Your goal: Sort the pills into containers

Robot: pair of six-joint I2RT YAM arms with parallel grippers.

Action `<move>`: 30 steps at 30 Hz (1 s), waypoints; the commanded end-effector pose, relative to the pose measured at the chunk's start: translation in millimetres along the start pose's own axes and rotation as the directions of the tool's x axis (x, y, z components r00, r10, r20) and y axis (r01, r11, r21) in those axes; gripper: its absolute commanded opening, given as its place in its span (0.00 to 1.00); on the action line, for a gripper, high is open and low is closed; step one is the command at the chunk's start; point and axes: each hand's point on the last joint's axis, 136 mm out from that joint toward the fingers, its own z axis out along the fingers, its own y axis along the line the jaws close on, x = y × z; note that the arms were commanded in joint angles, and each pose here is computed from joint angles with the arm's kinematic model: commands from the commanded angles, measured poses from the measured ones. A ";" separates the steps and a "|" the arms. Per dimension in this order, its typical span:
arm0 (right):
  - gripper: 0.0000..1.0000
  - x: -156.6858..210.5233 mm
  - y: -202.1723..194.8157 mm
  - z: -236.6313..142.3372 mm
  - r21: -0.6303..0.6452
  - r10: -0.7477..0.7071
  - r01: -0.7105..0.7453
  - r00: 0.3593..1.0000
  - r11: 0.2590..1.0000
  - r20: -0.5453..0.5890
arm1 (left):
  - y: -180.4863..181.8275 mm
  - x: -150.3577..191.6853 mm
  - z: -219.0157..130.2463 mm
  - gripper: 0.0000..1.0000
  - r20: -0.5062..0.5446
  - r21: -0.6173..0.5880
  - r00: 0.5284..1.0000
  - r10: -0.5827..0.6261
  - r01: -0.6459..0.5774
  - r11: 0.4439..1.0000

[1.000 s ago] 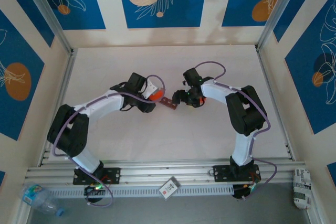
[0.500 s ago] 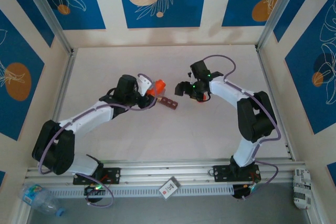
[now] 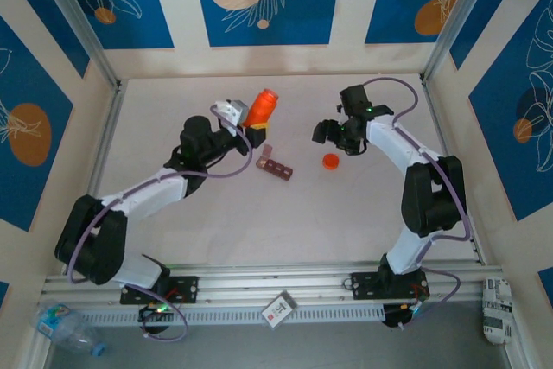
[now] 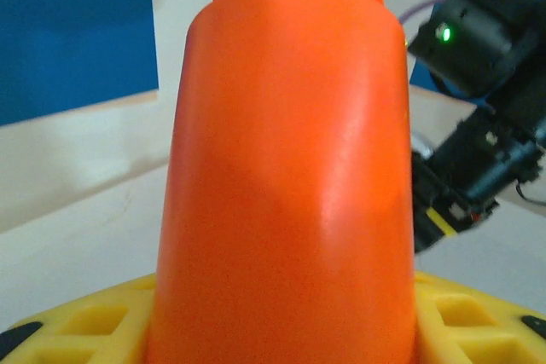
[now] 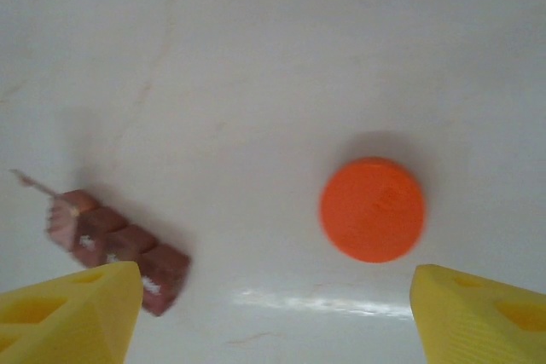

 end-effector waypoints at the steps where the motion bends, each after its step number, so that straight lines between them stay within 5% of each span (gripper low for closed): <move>1: 0.82 8.9 -25.0 9.7 0.126 -0.031 0.039 0.997 0.991 -0.067 | -2.9 -59.8 7.4 0.00 0.203 0.069 0.979 0.019 -0.034 0.997; 30: 0.74 30.7 -36.4 72.6 0.275 -0.093 0.169 0.959 0.946 -0.269 | 11.3 -53.6 32.7 0.00 0.229 0.162 0.973 -0.009 -0.029 0.986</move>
